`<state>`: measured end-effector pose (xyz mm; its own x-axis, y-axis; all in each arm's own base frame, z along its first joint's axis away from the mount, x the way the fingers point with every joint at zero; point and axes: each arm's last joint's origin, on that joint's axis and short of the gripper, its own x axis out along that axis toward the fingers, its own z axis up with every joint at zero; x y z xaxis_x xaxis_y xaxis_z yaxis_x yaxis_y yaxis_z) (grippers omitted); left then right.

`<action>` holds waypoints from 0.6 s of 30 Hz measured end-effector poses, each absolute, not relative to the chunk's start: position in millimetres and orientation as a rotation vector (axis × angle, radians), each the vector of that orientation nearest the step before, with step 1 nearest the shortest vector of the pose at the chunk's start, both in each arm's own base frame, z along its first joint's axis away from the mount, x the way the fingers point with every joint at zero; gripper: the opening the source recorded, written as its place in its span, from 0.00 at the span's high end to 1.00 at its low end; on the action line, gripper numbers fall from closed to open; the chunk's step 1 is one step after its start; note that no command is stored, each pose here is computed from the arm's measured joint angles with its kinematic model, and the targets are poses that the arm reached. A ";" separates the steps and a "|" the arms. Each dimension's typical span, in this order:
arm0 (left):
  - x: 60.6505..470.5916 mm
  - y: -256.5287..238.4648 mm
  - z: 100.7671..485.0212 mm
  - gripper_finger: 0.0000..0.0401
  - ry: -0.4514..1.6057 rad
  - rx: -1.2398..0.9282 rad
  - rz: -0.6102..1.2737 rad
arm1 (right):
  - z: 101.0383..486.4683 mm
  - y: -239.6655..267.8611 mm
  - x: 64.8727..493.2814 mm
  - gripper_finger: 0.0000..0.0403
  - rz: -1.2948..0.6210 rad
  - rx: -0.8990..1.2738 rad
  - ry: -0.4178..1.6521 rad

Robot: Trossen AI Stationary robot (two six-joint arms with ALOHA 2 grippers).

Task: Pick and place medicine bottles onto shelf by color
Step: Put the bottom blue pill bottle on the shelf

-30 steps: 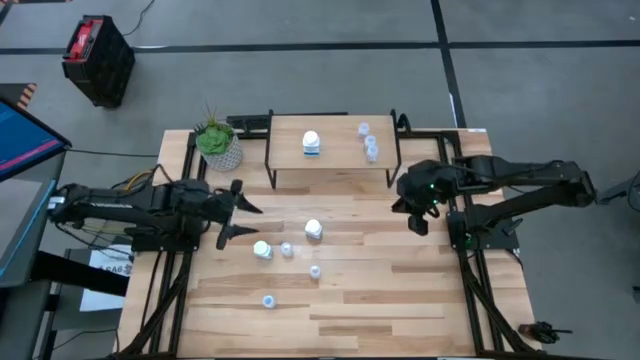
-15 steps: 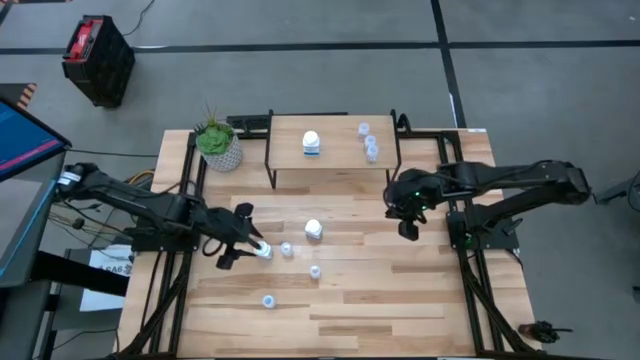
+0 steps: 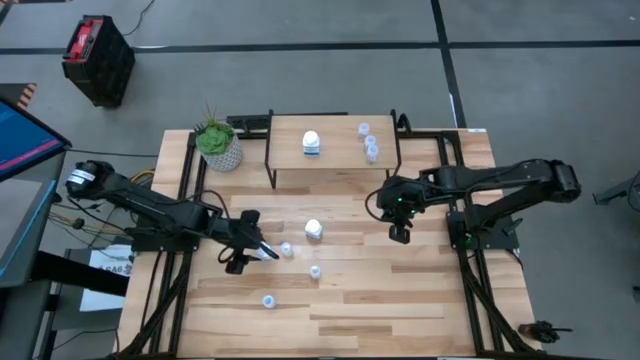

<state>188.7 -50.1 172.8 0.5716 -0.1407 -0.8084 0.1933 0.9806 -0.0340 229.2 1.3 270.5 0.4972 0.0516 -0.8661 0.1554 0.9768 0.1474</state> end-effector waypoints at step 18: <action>195.9 -47.3 180.2 0.68 0.956 0.037 -0.144 | 272.2 1.4 228.1 0.85 -0.058 0.210 1.042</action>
